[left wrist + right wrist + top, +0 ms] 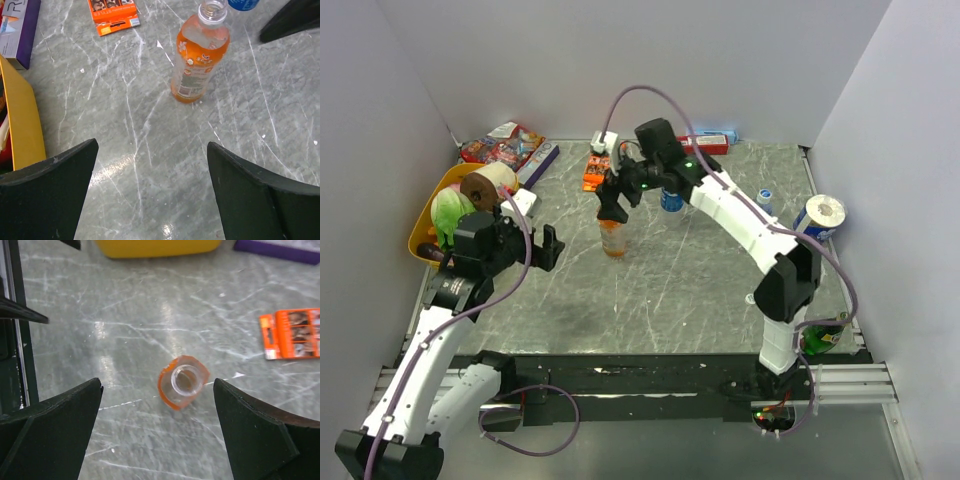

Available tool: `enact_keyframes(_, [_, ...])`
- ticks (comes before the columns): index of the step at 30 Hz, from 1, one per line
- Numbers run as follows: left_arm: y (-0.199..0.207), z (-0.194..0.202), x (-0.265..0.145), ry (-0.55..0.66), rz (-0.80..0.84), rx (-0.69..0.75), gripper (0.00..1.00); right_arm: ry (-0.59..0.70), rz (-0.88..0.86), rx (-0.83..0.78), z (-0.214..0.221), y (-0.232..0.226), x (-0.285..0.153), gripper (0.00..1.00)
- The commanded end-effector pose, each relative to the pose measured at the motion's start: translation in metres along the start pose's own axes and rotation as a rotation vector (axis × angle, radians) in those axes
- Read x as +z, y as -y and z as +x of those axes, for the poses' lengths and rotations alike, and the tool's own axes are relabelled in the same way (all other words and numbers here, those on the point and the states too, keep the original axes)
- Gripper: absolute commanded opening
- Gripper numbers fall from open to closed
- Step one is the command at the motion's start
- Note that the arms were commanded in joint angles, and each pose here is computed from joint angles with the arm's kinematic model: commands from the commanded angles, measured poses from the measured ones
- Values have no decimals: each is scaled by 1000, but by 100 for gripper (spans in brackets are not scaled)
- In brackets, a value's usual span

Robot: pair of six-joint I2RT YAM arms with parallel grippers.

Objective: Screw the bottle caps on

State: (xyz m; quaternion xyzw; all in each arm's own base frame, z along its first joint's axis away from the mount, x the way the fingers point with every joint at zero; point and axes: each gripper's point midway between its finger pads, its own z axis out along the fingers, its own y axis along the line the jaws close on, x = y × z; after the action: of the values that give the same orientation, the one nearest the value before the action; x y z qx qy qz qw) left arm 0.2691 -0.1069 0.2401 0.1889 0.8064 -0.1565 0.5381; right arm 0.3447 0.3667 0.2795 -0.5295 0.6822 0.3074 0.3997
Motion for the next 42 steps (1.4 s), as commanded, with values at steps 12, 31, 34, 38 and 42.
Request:
enact_keyframes(12, [12,-9,-4,35,67,-8,96,-27,56,-1,11,31,38,74])
enact_keyframes(31, [77,-11,44,263,502,227,96,103,-5,-29,-79,-25,-58,11])
enact_keyframes(34, [90,-15,52,298,530,239,96,111,-34,14,-84,-36,-68,10])
enact_keyframes(38, [96,-15,69,304,507,216,96,127,-99,59,-89,-55,-79,9])
enact_keyframes(42, [104,-19,78,331,520,203,96,145,-165,90,-92,-72,-84,8])
